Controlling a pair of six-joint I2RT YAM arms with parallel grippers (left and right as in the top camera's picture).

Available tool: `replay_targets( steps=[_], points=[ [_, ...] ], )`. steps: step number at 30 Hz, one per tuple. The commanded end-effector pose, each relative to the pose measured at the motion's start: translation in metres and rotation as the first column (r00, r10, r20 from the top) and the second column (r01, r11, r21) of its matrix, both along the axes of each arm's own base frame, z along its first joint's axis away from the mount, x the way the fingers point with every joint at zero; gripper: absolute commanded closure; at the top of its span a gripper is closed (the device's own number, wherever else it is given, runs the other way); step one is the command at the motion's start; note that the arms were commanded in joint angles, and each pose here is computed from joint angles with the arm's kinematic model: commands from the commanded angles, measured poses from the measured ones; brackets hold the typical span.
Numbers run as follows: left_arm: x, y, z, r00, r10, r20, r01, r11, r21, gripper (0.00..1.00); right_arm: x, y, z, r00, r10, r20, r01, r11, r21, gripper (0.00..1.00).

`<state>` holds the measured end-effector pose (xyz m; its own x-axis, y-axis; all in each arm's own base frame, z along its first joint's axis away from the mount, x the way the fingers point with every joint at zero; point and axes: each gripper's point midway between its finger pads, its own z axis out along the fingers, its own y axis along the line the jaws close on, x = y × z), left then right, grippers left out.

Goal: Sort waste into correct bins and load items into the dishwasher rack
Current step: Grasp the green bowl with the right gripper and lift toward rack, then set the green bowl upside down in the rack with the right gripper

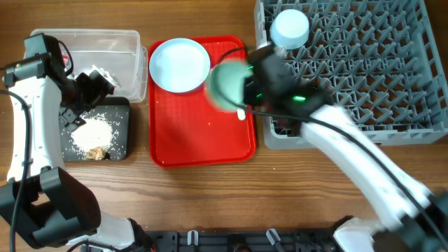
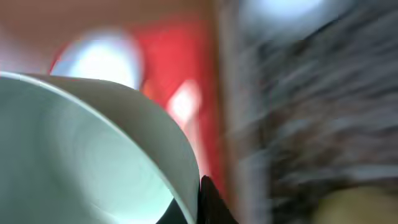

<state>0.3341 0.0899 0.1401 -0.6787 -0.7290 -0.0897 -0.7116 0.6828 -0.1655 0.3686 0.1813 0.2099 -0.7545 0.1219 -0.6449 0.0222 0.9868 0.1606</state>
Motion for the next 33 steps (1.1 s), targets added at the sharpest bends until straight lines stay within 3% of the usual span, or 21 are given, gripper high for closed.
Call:
replay_targets(
  steps=[1, 2, 3, 7, 11, 15, 21, 24, 30, 33],
  points=[
    [0.0, 0.001, 0.002, 1.0, 0.016, 0.006, -0.016, 1.0, -0.002, 0.0, 0.013, -0.139, 0.077, 0.797, -0.414, 0.439, 0.58, 0.729, -0.364, 0.96],
    [0.0, 0.001, 0.002, 1.0, 0.016, 0.006, -0.016, 1.0, -0.002, 0.0, 0.015, -0.159, 0.085, 0.75, -0.433, 0.5, 0.65, 0.623, -0.435, 0.96],
    [0.0, 0.001, 0.002, 1.0, 0.016, 0.006, -0.016, 1.0, -0.002, 0.0, 0.021, -0.165, 0.084, 0.75, -0.423, 0.509, 0.655, 0.581, -0.483, 0.96],
    [0.0, 0.001, 0.002, 1.0, 0.016, 0.006, -0.016, 1.0, -0.002, 0.0, 0.065, -0.175, 0.052, 0.879, -0.285, 0.383, 0.474, 0.436, -0.765, 0.96],
    [0.0, 0.001, 0.002, 1.0, 0.016, 0.005, -0.016, 1.0, -0.002, 0.0, 0.102, -0.172, 0.008, 0.936, -0.215, 0.277, 0.338, 0.337, -0.879, 0.96],
    [0.0, 0.001, 0.002, 1.0, 0.016, 0.005, -0.016, 1.0, -0.002, 0.0, 0.108, -0.175, -0.023, 0.954, -0.215, 0.211, 0.271, 0.306, -0.913, 0.96],
    [0.0, 0.001, 0.002, 1.0, 0.016, 0.005, -0.016, 1.0, -0.002, 0.0, 0.108, -0.2, -0.032, 0.946, -0.257, 0.197, 0.273, 0.304, -0.913, 0.96],
    [0.0, 0.001, 0.002, 1.0, 0.015, 0.004, -0.015, 1.0, -0.002, 0.0, 0.112, -0.194, -0.042, 0.96, -0.224, 0.17, 0.241, 0.346, -0.907, 0.96],
    [0.001, 0.001, 0.002, 1.0, 0.015, 0.009, -0.015, 1.0, 0.0, 0.0, 0.106, -0.158, -0.048, 0.987, -0.129, 0.094, 0.131, 0.324, -0.937, 0.96],
    [0.001, 0.001, 0.002, 1.0, 0.015, 0.009, -0.015, 1.0, 0.0, 0.0, 0.103, -0.133, -0.05, 0.995, -0.07, 0.071, 0.09, 0.316, -0.945, 0.86]
  ],
)
